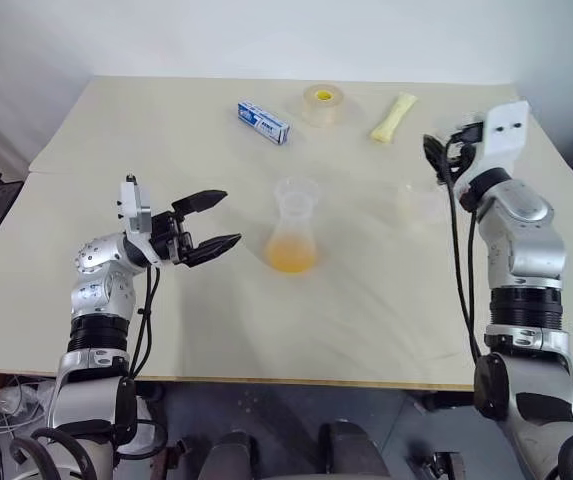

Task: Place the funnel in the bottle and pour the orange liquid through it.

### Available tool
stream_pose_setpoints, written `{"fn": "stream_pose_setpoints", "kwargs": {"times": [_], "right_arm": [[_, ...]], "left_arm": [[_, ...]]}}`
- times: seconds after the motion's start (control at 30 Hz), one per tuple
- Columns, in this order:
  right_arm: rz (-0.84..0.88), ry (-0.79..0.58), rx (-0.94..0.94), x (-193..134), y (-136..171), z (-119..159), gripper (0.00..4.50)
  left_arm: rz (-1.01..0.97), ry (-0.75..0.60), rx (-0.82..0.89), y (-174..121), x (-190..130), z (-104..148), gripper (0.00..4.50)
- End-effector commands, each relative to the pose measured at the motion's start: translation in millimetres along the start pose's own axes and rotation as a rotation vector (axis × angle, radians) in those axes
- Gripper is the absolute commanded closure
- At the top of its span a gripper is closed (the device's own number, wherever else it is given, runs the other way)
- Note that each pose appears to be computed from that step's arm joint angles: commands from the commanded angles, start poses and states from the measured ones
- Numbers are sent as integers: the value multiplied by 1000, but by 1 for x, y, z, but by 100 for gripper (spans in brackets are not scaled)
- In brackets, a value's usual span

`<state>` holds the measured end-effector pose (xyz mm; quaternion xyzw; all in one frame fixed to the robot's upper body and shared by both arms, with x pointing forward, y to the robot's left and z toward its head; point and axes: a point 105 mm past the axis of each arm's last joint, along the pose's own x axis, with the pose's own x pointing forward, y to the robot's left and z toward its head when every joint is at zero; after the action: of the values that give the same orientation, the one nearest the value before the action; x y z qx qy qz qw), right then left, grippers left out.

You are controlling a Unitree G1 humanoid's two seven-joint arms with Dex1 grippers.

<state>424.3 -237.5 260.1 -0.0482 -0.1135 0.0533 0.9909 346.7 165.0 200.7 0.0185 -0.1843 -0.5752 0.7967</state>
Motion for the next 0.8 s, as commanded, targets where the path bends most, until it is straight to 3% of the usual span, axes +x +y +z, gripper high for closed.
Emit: {"fn": "stream_pose_setpoints", "kwargs": {"times": [0.03, 0.17, 0.37, 0.57, 0.8], "right_arm": [[-78, -51, 116, -5, -27, 8, 204], [-108, 13, 140, -7, -34, -13, 204], [-94, -18, 121, -11, -30, -9, 2], [-60, -92, 74, -14, -27, 16, 2], [46, -232, 45, -16, -16, 75, 2]], "left_arm": [[1, 28, 37, 0, -3, 8, 0], [47, 103, 14, 4, -5, 0, 0], [144, 170, 23, 16, -7, -6, 0], [284, 192, 20, 29, -11, -6, 0], [336, 149, -53, 25, -14, 2, 0]]}}
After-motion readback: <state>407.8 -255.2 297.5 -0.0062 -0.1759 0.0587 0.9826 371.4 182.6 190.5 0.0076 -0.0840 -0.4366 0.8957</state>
